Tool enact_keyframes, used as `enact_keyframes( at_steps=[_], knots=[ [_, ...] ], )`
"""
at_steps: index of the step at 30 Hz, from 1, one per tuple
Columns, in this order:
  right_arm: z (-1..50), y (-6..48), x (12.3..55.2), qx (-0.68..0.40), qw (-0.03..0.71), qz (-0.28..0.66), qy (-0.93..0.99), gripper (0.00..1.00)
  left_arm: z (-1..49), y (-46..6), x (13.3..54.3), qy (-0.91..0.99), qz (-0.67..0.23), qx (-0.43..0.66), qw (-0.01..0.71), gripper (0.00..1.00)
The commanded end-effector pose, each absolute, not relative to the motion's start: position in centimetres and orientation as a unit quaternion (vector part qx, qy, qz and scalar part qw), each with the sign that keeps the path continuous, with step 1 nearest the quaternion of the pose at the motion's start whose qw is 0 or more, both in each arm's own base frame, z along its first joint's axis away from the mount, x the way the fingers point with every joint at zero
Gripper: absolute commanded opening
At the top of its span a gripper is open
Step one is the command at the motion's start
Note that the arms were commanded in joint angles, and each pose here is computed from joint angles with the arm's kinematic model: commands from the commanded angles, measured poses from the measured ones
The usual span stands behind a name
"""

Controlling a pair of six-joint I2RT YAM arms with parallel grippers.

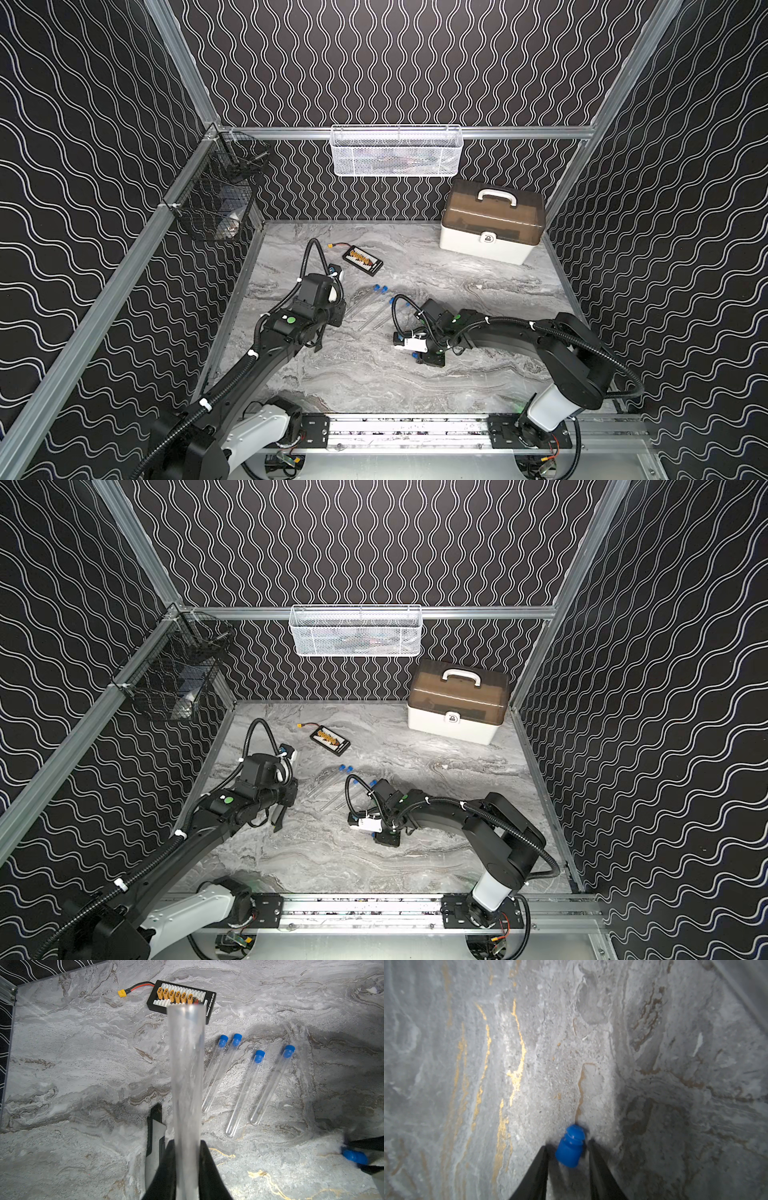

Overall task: Insert stoppers into test tubes
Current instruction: Pick up the stopper from the center of the board.

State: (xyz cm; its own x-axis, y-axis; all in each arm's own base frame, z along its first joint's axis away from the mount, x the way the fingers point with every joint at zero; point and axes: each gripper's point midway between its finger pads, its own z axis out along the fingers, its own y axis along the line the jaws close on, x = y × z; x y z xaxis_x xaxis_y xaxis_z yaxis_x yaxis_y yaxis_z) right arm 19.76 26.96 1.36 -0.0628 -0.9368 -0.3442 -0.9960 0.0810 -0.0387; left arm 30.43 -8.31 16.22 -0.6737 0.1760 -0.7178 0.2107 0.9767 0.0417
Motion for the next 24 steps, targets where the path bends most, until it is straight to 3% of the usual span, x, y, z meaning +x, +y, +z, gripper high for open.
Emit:
enact_keyframes(
  at_steps=[1, 17, 24],
  knots=[
    [1.09, 26.75, 20.15, -0.668, 0.137, 0.092, 0.725, 0.33, 16.58, -8.26, 30.64, 0.910, -0.017, 0.112, 0.398, 0.00],
    [1.00, 26.71, 20.45, -0.657, 0.133, 0.088, 0.737, 0.25, 16.58, -8.29, 30.72, 0.911, -0.018, 0.112, 0.398, 0.00],
    [1.10, 26.49, 20.61, -0.654, 0.129, 0.080, 0.741, 0.34, 16.60, -8.26, 30.69, 0.910, -0.017, 0.113, 0.398, 0.00]
  ],
)
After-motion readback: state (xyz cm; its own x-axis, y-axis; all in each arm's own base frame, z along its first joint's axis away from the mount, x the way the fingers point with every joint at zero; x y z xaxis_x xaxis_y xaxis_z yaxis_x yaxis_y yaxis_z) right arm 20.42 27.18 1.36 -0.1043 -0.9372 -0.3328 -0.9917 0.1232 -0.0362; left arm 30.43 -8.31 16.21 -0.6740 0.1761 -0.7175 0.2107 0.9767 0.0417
